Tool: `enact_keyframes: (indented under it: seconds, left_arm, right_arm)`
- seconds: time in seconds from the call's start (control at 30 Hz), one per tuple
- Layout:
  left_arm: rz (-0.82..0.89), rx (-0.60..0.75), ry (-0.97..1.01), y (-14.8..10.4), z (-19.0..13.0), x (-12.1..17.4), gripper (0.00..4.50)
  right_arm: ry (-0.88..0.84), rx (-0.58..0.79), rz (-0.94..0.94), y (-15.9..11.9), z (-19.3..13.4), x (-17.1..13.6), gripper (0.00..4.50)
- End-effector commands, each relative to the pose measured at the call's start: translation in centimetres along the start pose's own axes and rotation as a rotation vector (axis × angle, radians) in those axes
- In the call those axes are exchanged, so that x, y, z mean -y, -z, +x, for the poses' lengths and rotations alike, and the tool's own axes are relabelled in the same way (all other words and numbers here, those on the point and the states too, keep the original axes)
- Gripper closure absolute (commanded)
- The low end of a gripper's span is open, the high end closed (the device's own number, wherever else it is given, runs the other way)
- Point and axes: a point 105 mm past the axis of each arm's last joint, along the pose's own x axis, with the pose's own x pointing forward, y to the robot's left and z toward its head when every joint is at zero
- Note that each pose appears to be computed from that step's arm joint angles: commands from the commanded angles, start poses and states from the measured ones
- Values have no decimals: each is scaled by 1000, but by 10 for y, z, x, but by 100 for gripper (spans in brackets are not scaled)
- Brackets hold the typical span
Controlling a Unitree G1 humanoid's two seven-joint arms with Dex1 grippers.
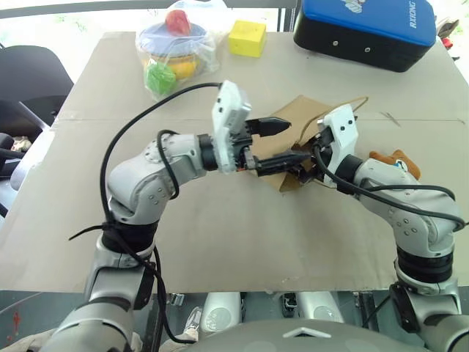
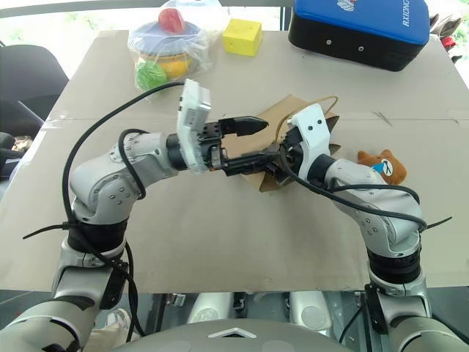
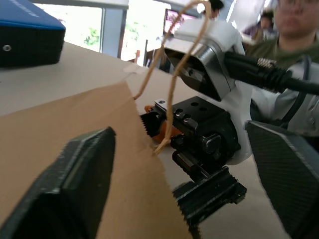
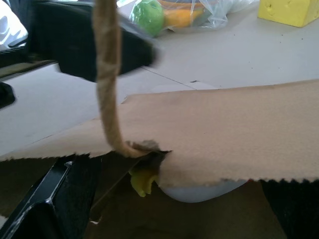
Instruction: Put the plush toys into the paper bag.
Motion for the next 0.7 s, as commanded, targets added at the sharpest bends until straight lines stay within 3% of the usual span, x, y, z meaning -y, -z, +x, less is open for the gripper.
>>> enact_keyframes:
  seconds: [0.03, 0.1, 0.2, 0.43, 0.47, 0.7]
  left_arm:
    - [105, -6, -16, -7, 13, -8, 6]
    - [122, -7, -19, -5, 23, -14, 6]
    - [104, 35, -44, -6, 31, -22, 86]
    - [146, 30, -48, 1, 30, -23, 416]
    - [141, 32, -54, 2, 30, -24, 444]
    - [-5, 85, -162, 1, 17, -41, 444]
  right_arm:
    - [-10, 56, -28, -12, 2, -6, 0]
    - [-9, 61, -25, -12, 3, -7, 0]
    - [-3, 67, -22, -12, 5, -7, 0]
    - [17, 96, 4, -14, 0, -5, 0]
    - [20, 101, 8, -14, -1, -4, 0]
    - [12, 151, 25, -23, -20, 1, 0]
